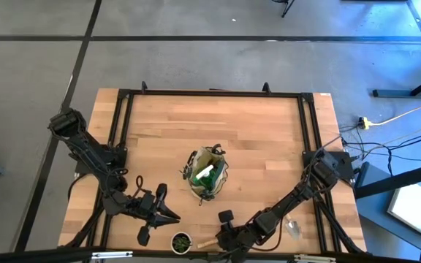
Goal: Pick & Place Garden tools in Gardening bag
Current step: Put the left brown trowel into the side pocket of the green gardening bag
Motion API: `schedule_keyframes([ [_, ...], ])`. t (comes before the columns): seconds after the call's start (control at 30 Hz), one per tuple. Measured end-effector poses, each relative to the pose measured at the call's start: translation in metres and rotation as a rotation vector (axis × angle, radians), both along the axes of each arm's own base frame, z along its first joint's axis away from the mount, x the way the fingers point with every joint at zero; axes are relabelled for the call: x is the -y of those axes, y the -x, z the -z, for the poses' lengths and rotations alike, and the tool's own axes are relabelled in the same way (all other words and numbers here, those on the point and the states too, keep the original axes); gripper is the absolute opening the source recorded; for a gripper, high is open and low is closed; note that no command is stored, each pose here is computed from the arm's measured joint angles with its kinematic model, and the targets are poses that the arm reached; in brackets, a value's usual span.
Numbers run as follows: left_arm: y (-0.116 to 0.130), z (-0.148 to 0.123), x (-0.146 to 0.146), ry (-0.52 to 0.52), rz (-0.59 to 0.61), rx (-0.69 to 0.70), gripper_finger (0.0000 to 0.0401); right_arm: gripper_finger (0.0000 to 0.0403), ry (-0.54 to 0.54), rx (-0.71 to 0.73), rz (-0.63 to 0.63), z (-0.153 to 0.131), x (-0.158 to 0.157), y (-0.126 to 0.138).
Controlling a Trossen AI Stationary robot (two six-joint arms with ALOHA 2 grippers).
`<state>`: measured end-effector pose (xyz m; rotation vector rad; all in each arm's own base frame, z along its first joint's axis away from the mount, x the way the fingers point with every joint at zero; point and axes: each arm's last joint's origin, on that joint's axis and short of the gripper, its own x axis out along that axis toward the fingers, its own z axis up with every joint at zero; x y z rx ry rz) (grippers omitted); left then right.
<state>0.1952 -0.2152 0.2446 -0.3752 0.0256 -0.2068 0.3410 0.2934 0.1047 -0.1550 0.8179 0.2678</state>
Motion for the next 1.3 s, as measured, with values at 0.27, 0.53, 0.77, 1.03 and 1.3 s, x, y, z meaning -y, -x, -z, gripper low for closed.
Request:
schedule_keyframes([
  [0.27, 0.000, 0.000, 0.000, 0.000, 0.000, 0.000, 0.0033, 0.0068, -0.013, -0.001, 0.033, 0.000, 0.005, -0.004],
  [0.53, 0.000, 0.005, -0.001, -0.023, -0.045, -0.037, 0.0033, 0.0069, -0.002, -0.087, 0.129, -0.015, 0.012, -0.015],
  [0.77, -0.001, 0.011, -0.004, -0.025, -0.090, -0.083, 0.0033, 0.0069, 0.117, -0.157, 0.216, -0.052, 0.016, -0.024],
  [1.03, -0.001, 0.016, -0.003, -0.052, -0.065, -0.122, 0.0033, 0.0068, 0.156, -0.148, 0.237, -0.098, 0.012, -0.030],
  [1.3, -0.009, 0.016, 0.004, -0.235, -0.082, -0.224, 0.0005, 0.0068, 0.170, -0.156, 0.282, -0.119, 0.018, -0.033],
])
